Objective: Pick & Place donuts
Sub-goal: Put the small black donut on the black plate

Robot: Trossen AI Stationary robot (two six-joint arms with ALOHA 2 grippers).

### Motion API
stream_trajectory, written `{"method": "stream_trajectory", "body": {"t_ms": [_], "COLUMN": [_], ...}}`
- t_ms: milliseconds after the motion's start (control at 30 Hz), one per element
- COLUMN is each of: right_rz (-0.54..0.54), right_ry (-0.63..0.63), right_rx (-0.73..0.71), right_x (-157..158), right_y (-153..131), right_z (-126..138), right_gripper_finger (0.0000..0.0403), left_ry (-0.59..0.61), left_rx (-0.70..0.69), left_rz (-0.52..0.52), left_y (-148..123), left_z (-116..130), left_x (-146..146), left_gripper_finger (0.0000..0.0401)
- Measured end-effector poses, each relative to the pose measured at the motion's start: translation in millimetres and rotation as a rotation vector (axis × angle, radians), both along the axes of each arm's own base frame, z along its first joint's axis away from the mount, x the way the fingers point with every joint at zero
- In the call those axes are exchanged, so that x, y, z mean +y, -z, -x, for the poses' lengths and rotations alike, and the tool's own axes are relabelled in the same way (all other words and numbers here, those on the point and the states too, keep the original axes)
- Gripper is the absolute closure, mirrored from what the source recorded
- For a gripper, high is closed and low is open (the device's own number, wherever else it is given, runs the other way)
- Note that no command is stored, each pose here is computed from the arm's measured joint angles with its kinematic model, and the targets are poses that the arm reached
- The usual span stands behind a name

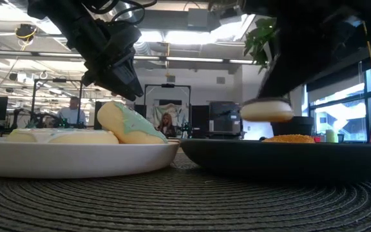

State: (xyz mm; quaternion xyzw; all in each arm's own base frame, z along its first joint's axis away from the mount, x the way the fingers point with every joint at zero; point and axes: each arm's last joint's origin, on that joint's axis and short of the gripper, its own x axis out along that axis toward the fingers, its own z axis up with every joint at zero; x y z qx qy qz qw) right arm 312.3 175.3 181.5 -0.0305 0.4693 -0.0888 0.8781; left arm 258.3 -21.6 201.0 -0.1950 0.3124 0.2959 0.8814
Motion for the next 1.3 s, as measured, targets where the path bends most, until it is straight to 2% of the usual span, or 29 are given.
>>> {"method": "stream_trajectory", "body": {"t_ms": [233,833,1300], "right_rz": [0.014,0.039,0.039], "right_ry": [0.012,0.017,0.013], "right_rx": [0.012,0.012,0.024], "right_x": [2,1,1], "right_y": [15,15,15], "right_z": [-5,-4,-3], "right_gripper_finger": [0.0377,0.0375,0.0289], "left_ry": [0.000,0.000,0.003], "left_rx": [0.000,0.001,0.001], "left_rz": [0.000,0.000,0.005], "left_y": [0,0,0], "left_z": [0,0,0], "left_x": [0,0,0], "left_gripper_finger": [0.0264,0.0264,0.0264]}}
